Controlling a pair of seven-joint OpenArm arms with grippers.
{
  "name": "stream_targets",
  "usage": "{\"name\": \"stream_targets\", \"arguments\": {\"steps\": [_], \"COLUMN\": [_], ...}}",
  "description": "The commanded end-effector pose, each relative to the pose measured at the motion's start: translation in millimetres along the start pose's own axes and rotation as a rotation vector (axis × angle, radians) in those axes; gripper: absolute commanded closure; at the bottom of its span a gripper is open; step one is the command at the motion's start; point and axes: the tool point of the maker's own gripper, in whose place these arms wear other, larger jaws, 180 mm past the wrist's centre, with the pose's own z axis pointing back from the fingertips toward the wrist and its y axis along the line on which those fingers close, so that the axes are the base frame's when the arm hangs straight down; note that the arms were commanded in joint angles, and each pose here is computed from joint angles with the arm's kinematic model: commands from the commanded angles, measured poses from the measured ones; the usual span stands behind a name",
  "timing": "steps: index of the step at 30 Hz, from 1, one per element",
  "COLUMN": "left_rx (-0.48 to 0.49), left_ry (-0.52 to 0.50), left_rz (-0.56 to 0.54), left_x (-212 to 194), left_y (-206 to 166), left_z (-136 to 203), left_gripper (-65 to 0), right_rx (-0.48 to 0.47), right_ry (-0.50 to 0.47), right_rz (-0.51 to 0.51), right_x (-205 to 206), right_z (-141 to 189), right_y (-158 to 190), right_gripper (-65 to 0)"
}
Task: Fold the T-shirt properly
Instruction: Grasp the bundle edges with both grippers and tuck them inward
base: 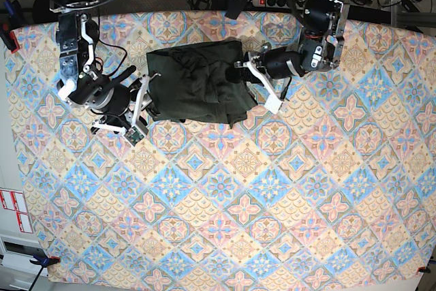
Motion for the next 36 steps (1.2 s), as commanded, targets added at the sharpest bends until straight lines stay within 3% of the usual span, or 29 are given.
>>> {"name": "stream_targets", "arguments": {"steps": [1,12,19,25,36], "left_rx": [-0.034,-0.045,-0.062,0.0,0.077], "left_ry": [-0.027,-0.013,0.145,0.266,0.313], "left_rz": [-0.012,0.014,-0.065,-0.143,-0.196], "left_x": [10.5,16.1,-10.3,-31.4,-36.0], "left_y": [-6.1,10.0,-2.4,10.1,32.4], "left_z": [7.0,36.5,20.7,2.4,15.1], "left_gripper": [0.0,0.0,0.0,0.0,0.0], "right_rx": [-0.015,-0.015,-0.009,-0.006,0.038], "right_ry": [-0.043,-0.043,-0.043,-0.037,0.002], "right_rz": [0.013,0.013,0.015,0.015,0.013], "right_x": [12.6,12.6,13.1,11.4,-5.7], "right_z": [5.2,5.2,4.3,4.0,1.4], "right_y": [-6.7,-6.7,-4.4,-3.2,16.6], "right_gripper": [-19.6,-19.6,-19.6,-19.6,-19.6]}}
